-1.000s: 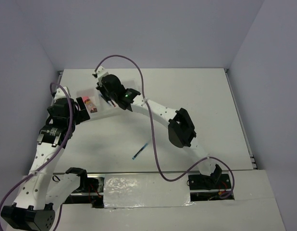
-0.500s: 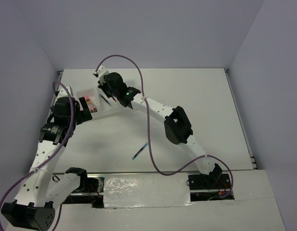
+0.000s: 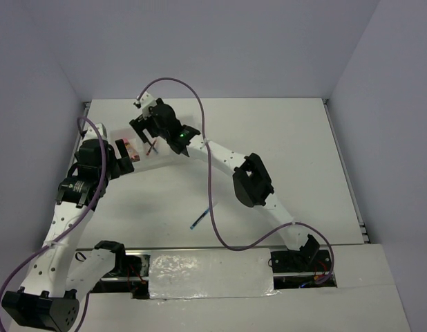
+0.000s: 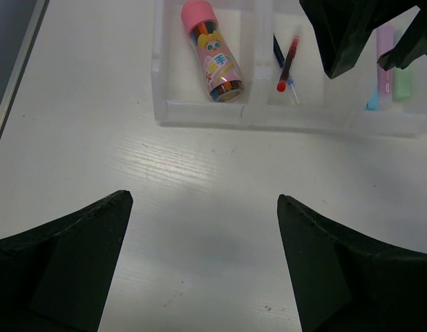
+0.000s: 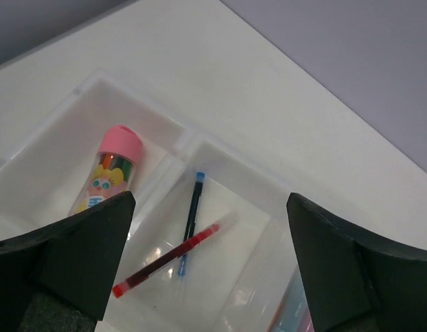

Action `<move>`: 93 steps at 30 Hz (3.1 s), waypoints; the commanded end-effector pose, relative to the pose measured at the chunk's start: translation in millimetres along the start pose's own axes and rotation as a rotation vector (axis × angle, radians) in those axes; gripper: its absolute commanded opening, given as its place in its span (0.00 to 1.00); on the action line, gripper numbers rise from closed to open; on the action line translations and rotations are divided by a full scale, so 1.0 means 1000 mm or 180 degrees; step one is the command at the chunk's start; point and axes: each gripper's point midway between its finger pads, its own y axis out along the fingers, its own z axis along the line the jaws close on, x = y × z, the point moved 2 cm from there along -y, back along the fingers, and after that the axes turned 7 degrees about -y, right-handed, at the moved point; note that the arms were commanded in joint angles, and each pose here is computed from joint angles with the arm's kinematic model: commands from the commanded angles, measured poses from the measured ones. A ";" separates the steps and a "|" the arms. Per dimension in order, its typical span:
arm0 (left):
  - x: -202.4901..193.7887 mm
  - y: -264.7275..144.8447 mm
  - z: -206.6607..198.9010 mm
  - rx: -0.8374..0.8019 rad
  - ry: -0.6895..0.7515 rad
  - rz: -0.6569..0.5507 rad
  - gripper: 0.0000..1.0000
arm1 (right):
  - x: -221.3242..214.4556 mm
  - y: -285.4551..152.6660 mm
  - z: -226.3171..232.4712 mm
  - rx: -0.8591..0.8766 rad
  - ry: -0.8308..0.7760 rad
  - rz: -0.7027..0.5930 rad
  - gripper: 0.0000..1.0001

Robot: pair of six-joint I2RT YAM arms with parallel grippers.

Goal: Sort the stationery into containers
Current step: Place the pen in the storage box, then pick up the pen from the center of the board, then place the pen in the storage box.

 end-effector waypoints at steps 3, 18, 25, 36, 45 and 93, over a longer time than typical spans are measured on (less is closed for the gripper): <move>0.008 -0.001 -0.005 -0.0090 0.0032 -0.0103 0.99 | 0.050 -0.027 -0.031 -0.0409 0.0290 -0.0209 1.00; 0.011 -0.003 0.000 -0.0003 -0.0001 -0.0162 0.99 | -0.091 -0.229 0.004 -0.2064 0.2710 0.1417 0.79; 0.010 -0.002 0.001 0.0003 0.0008 -0.0150 0.99 | -0.134 -0.288 0.046 -0.3153 0.2828 0.2004 0.61; 0.007 0.001 -0.002 -0.0013 0.0033 -0.0097 0.99 | -0.179 -0.289 0.104 -0.2555 0.3137 0.2335 0.60; 0.007 0.000 -0.001 0.0003 0.0034 -0.0100 0.99 | -0.212 -0.287 0.122 -0.2554 0.3182 0.2596 0.45; 0.017 -0.009 0.017 0.0307 -0.0118 -0.0285 0.96 | 0.045 -0.014 0.005 0.0371 -0.0427 -0.0446 0.35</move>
